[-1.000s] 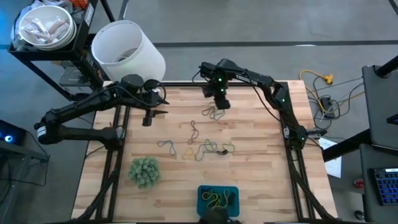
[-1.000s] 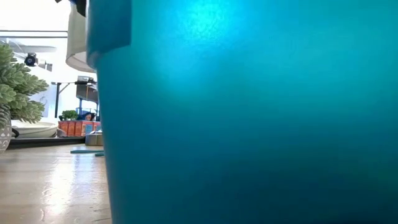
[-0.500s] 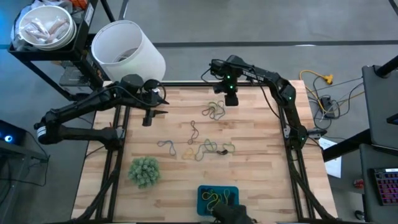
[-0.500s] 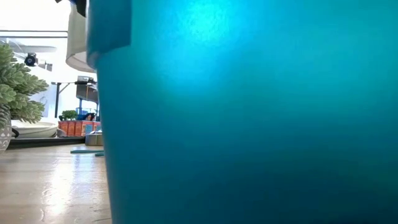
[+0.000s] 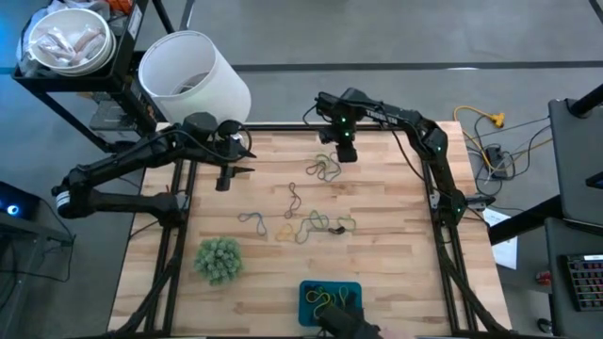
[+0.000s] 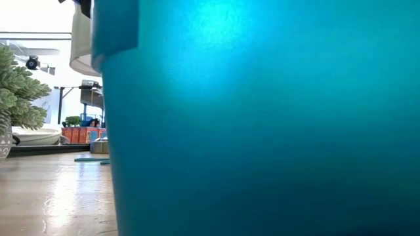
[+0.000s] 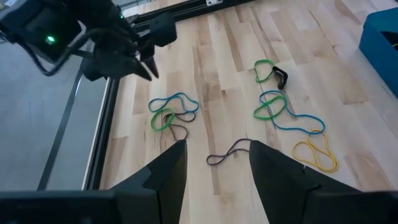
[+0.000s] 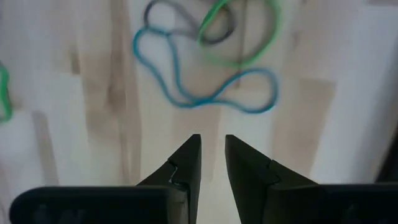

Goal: Pick and place rubber bands into bin
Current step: Put the green rubber band into the blue bin

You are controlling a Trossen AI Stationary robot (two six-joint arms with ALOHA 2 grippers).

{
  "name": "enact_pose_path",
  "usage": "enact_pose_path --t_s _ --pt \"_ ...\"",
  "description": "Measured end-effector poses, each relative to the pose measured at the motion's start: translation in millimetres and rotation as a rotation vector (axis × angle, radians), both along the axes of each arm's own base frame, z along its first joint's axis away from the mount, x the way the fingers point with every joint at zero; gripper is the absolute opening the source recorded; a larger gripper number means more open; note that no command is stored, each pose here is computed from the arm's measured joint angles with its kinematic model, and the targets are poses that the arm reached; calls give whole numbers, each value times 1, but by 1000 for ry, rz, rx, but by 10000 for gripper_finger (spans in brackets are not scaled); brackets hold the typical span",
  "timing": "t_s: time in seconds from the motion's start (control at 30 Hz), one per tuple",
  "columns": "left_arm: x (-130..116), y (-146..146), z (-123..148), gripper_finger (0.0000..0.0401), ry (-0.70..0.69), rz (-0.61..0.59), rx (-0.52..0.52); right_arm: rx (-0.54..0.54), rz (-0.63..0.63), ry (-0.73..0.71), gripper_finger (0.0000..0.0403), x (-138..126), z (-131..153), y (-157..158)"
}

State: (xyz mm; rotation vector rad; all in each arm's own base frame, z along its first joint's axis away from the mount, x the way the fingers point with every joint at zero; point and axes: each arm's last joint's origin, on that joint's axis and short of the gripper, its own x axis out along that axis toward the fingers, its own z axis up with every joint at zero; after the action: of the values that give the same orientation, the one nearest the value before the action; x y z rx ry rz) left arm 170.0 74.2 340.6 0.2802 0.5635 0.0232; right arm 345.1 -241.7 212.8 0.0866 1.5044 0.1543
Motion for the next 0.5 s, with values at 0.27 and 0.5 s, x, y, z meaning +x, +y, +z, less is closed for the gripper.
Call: enact_pose_path --t_s 0.27,0.5 --pt "4 2 -2 159 6 -1 -2 110 -136 -149 68 12 8 1" --pt "10 5 -7 159 35 -1 -16 77 -322 -263 68 37 2 9"
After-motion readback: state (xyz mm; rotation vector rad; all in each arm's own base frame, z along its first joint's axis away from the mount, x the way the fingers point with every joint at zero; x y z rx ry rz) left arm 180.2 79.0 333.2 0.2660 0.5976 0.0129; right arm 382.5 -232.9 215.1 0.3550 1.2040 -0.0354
